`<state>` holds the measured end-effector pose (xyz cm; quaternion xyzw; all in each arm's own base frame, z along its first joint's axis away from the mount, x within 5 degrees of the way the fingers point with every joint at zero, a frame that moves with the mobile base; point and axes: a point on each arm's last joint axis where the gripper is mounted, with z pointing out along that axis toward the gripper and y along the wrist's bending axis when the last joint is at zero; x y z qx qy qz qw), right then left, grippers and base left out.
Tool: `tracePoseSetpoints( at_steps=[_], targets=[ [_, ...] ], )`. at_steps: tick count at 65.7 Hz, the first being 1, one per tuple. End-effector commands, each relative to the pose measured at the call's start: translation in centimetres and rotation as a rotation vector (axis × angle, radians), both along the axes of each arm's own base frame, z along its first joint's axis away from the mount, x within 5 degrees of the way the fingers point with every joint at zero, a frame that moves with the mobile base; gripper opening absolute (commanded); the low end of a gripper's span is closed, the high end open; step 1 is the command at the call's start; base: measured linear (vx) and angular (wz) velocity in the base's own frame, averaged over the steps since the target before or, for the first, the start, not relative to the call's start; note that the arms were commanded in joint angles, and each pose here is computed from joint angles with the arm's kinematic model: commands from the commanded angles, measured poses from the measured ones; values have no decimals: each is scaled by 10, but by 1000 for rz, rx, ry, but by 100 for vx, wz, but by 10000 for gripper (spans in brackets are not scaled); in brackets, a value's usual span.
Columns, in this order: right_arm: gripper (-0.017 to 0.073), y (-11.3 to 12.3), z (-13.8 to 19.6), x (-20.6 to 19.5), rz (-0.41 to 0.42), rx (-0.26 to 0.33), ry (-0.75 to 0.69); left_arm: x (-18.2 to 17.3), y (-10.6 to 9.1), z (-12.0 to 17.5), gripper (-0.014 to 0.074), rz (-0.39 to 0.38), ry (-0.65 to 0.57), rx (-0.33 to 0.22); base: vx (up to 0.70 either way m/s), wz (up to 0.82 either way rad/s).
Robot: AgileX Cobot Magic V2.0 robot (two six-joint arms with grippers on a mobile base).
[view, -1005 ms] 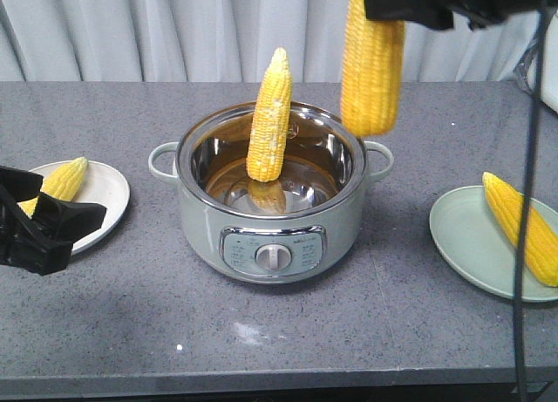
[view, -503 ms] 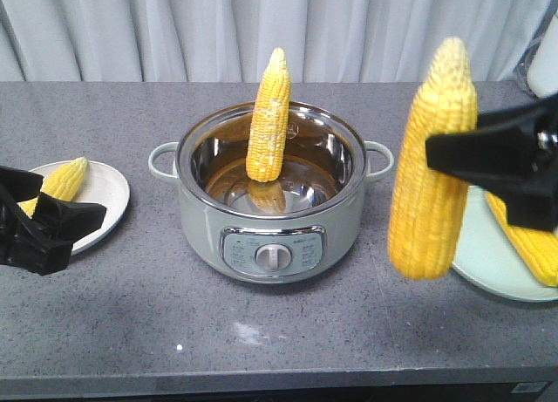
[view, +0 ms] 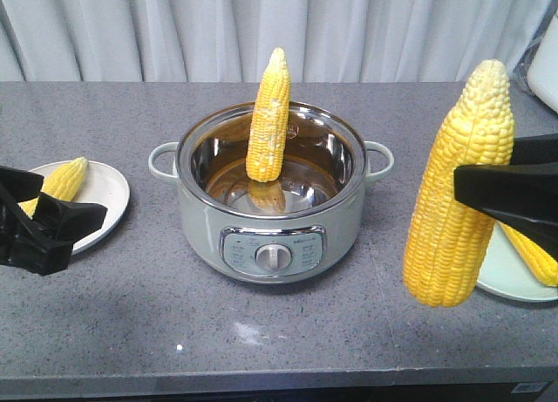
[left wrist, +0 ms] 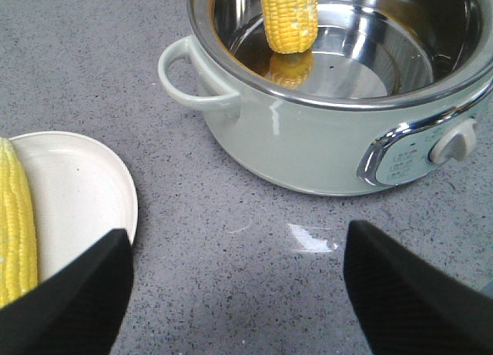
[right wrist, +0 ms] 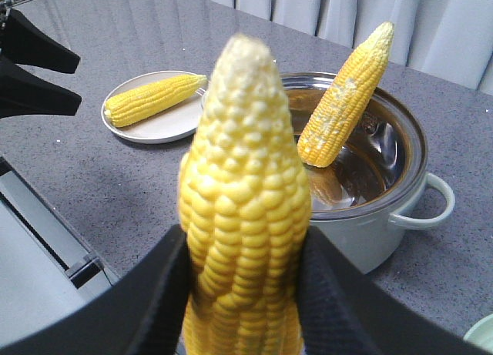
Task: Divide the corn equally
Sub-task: 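Reach the left gripper down into the pot toward the last cob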
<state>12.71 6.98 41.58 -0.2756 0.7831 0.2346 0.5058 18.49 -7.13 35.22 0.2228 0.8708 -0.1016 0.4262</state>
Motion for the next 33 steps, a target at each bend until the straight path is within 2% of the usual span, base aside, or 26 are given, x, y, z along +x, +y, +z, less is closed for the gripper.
tracePoseSetpoints(
  at_steps=[1,17,22,33],
  targets=[
    [195,-1,13,0,-23,47,-66,0,-1,17,538,16,-86,-60,0,0],
    [195,-1,13,0,-23,47,-66,19,-7,32,539,16,-132,-71,0,0],
    [195,-1,13,0,-23,47,-66,26,-12,43,552,-24,-133,-67,0,0],
    [195,-1,13,0,-23,47,-66,46,-28,59,593,-118,-122,-114,0,0]
  ],
)
